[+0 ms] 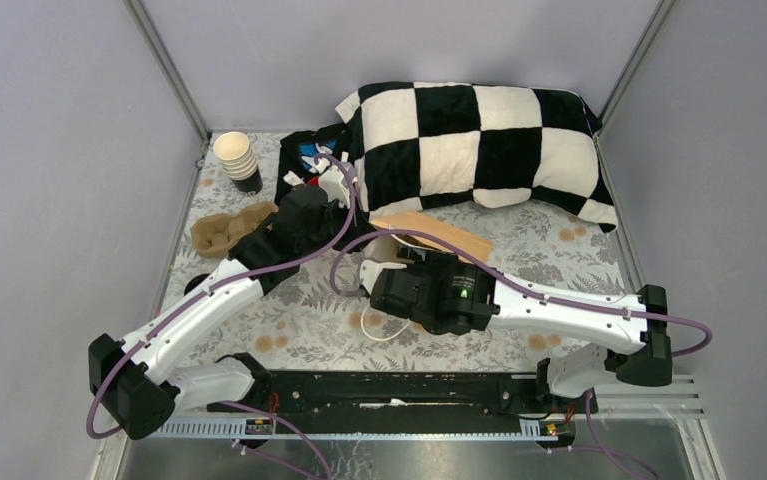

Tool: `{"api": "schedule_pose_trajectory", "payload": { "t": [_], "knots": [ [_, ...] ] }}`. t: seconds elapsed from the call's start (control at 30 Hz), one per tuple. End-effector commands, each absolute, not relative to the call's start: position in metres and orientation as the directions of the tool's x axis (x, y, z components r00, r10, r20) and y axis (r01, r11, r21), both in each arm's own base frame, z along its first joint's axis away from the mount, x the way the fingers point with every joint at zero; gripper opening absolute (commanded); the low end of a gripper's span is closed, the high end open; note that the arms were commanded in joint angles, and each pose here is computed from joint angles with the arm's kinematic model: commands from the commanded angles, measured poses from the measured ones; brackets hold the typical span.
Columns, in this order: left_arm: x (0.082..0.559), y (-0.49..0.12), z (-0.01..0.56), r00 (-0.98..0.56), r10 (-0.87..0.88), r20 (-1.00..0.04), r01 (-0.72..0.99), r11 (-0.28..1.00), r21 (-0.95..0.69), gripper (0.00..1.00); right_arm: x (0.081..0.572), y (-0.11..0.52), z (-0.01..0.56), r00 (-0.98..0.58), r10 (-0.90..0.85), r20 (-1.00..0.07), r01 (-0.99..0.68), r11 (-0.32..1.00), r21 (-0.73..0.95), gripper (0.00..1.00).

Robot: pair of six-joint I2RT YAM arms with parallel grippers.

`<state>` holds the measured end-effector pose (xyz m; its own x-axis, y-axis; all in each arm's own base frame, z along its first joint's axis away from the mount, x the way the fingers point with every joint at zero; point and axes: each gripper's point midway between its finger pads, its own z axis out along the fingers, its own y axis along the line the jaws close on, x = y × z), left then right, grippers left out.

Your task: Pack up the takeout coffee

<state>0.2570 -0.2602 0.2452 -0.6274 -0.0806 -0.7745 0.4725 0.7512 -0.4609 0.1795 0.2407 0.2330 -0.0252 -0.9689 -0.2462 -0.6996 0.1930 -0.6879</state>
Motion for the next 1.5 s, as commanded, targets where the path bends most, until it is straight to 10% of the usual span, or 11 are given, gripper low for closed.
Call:
{"api": "schedule_pose_trajectory", "payload": {
  "t": [0.0,0.5,1.03,1.47],
  "knots": [
    [0.255,-0.266,0.256,-0.615,-0.11,-0.781,0.489,0.724,-0.487,0.05,0.187,0.24,0.248,0.071,-0.953,-0.295,-0.675,0.172,-0.718,0.42],
    [0.26,-0.256,0.246,-0.719,-0.057,-0.693,0.365,0.818,-0.445,0.04,0.175,0.244,0.262,0.136,-0.831,-0.539,-0.774,0.25,-0.582,0.39],
    [0.263,-0.262,0.268,-0.715,-0.036,-0.698,0.389,0.81,-0.439,0.05,0.188,0.246,0.232,0.23,-0.909,-0.348,-0.739,0.07,-0.67,0.37],
    [0.278,-0.254,0.264,-0.711,-0.008,-0.703,0.351,0.863,-0.364,0.05,0.167,0.219,0.253,0.232,-0.841,-0.489,-0.77,0.148,-0.62,0.39]
  ]
}}
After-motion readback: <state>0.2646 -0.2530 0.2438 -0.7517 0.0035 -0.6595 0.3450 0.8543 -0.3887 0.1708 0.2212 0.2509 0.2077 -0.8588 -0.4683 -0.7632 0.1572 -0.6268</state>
